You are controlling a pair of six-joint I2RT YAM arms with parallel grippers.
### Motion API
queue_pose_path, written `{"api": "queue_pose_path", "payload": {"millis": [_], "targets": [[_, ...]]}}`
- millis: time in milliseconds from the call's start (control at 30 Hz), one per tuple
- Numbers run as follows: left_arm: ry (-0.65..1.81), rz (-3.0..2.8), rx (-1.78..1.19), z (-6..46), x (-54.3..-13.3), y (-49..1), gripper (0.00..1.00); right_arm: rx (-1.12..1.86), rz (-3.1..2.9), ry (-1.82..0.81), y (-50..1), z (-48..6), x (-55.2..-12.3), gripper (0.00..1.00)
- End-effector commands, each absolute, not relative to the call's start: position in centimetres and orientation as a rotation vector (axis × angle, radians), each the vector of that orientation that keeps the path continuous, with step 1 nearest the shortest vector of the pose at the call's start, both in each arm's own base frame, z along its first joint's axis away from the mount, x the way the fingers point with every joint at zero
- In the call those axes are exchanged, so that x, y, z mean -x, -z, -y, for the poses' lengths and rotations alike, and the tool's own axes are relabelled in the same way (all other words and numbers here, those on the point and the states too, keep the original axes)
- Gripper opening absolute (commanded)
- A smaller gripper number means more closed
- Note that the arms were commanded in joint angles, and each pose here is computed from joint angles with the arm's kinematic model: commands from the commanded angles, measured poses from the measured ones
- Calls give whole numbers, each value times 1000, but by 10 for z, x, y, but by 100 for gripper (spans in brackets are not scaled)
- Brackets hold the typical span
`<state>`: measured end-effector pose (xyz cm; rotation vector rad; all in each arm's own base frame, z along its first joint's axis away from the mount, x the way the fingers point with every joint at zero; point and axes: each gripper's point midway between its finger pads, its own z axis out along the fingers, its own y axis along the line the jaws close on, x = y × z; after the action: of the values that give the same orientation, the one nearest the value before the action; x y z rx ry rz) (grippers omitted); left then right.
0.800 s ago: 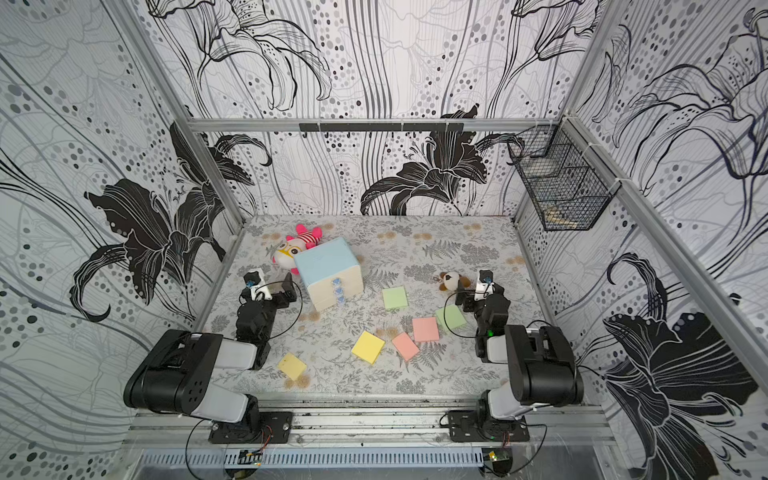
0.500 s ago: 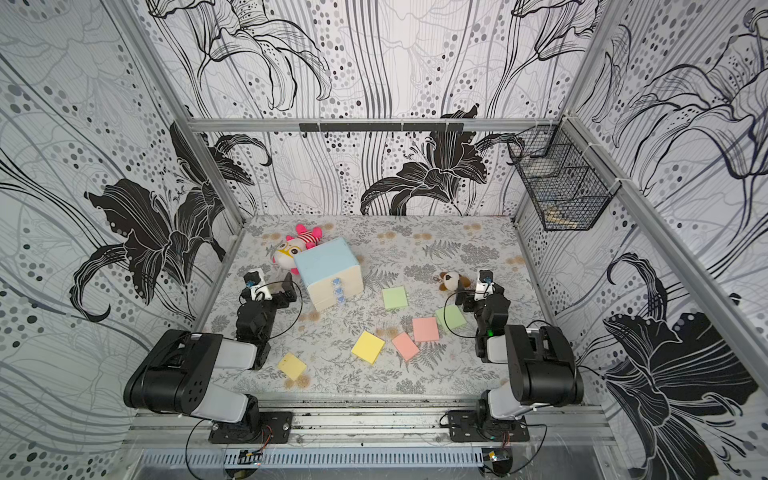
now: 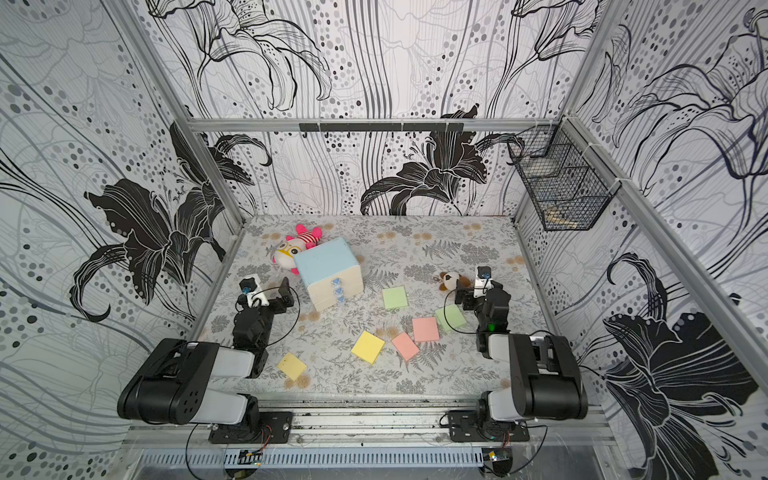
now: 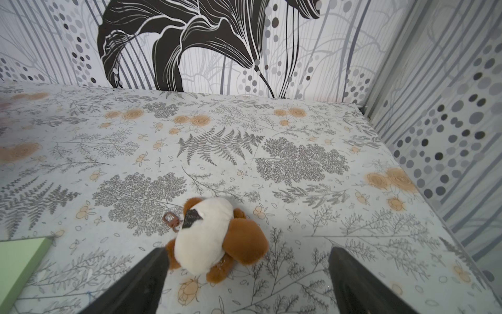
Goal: Please put the sticky notes in the drawer by color
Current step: Move the storage box to the center of the board.
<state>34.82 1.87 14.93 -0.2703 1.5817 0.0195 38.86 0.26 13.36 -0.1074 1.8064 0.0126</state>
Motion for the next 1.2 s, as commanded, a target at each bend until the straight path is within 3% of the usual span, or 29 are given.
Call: {"api": "queue_pose_path", "payload": {"millis": [0, 300, 433, 700, 1167], "targets": [[-28, -1478, 305, -27, -340, -178, 97, 182, -1812, -68, -151, -17, -386, 97], [37, -1374, 438, -37, -325, -230, 97, 143, -1666, -228, -216, -33, -367, 97], [145, -1431, 565, -33, -343, -240, 97, -77, -1694, -390, -232, -30, -366, 97], [432, -1696, 716, 23, -392, -219, 97, -67, -1643, -635, -255, -62, -362, 97], [567, -1929, 728, 79, -416, -168, 97, 96, -1755, -782, -247, -145, -373, 97]]}}
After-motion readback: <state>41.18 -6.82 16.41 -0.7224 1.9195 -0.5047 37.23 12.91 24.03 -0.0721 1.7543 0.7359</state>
